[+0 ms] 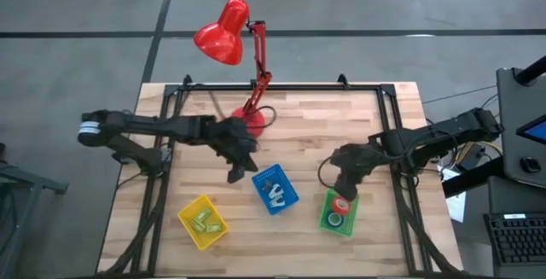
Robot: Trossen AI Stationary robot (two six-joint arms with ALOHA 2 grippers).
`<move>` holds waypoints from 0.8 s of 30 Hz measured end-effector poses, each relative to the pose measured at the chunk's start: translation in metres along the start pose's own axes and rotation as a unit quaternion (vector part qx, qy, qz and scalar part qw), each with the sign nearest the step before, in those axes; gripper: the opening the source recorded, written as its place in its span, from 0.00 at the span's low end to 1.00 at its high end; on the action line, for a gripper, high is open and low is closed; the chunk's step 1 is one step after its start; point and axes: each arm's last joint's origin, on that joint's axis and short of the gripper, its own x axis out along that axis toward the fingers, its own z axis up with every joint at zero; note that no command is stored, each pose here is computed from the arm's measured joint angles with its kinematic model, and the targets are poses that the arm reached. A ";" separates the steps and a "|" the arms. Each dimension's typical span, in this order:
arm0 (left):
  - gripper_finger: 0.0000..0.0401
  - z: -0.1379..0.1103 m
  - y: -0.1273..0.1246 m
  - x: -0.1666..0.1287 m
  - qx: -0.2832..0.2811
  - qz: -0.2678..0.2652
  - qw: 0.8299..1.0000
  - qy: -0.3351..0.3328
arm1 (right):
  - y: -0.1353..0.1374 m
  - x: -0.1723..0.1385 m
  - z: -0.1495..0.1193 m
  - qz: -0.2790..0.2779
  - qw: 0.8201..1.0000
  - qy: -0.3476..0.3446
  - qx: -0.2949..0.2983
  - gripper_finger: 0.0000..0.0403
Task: Pick and place Stapler, Stapler remover, tape
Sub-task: Return to Home Position
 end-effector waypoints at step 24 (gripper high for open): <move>0.02 -0.133 0.001 -0.107 0.068 0.051 0.945 -0.316 | -0.018 -0.068 -0.017 -0.009 0.868 -0.423 -0.259 0.02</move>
